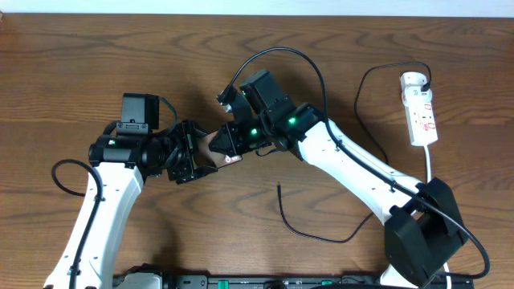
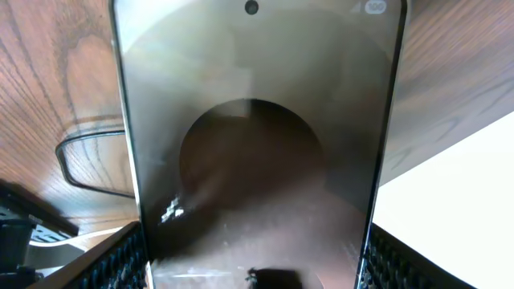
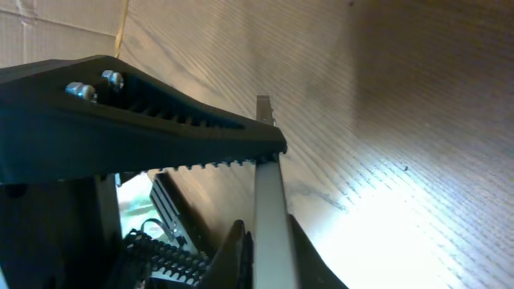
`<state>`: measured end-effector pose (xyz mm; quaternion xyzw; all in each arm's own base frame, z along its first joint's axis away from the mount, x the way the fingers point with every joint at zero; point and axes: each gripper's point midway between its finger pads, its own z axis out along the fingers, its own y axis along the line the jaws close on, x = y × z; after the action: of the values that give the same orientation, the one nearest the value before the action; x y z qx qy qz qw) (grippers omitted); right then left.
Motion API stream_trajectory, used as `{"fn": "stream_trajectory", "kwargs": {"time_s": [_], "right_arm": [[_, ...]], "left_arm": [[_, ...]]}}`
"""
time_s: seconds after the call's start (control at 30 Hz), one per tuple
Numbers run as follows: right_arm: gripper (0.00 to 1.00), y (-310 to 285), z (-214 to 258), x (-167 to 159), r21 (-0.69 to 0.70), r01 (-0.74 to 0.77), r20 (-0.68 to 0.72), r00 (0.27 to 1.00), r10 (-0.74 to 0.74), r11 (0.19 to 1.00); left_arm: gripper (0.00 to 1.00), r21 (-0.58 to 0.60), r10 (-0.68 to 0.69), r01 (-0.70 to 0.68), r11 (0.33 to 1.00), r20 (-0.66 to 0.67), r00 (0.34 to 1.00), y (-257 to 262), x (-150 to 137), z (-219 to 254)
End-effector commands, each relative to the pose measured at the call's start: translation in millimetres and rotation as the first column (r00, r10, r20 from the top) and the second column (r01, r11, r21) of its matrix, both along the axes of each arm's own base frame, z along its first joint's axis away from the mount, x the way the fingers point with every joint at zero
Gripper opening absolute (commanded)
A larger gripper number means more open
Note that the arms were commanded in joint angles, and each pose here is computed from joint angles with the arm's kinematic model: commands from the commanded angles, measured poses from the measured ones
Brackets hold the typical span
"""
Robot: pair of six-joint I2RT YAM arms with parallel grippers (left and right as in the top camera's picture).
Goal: Plug charger to phone and switch on socket
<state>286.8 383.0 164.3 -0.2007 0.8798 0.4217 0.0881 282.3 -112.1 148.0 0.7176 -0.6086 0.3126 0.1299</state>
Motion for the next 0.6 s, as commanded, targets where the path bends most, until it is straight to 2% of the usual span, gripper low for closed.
{"fn": "stream_trajectory", "kwargs": {"time_s": [0.0, 0.3, 0.43, 0.5, 0.57], "right_arm": [[0.02, 6.8, 3.8, -7.2, 0.027, -0.057, 0.015, 0.998, 0.057, 0.998], [0.01, 6.8, 3.8, -7.2, 0.027, -0.057, 0.015, 0.998, 0.057, 0.998], [0.01, 6.2, 3.7, -6.3, 0.026, -0.055, 0.015, 0.998, 0.054, 0.998], [0.01, 5.9, 3.6, -6.0, 0.026, -0.054, 0.016, 0.998, 0.053, 0.998], [0.01, 3.8, 1.8, -3.3, 0.013, -0.044, 0.023, 0.999, 0.044, 0.999]], "left_arm": [[0.07, -0.001, -0.016, 0.016, 1.000, 0.021, 1.000, -1.4, 0.9, 5.1], [0.07, 0.002, -0.022, 0.022, 1.000, 0.026, 0.999, -1.4, 0.9, 5.1], [0.52, 0.006, -0.034, 0.033, 0.999, 0.034, 0.999, -1.5, 0.9, 5.2], [0.65, 0.006, -0.039, 0.039, 0.999, 0.038, 0.999, -1.7, 0.8, 5.3], [0.72, 0.006, -0.051, 0.051, 0.999, 0.046, 0.998, -2.2, 0.8, 5.8]]}}
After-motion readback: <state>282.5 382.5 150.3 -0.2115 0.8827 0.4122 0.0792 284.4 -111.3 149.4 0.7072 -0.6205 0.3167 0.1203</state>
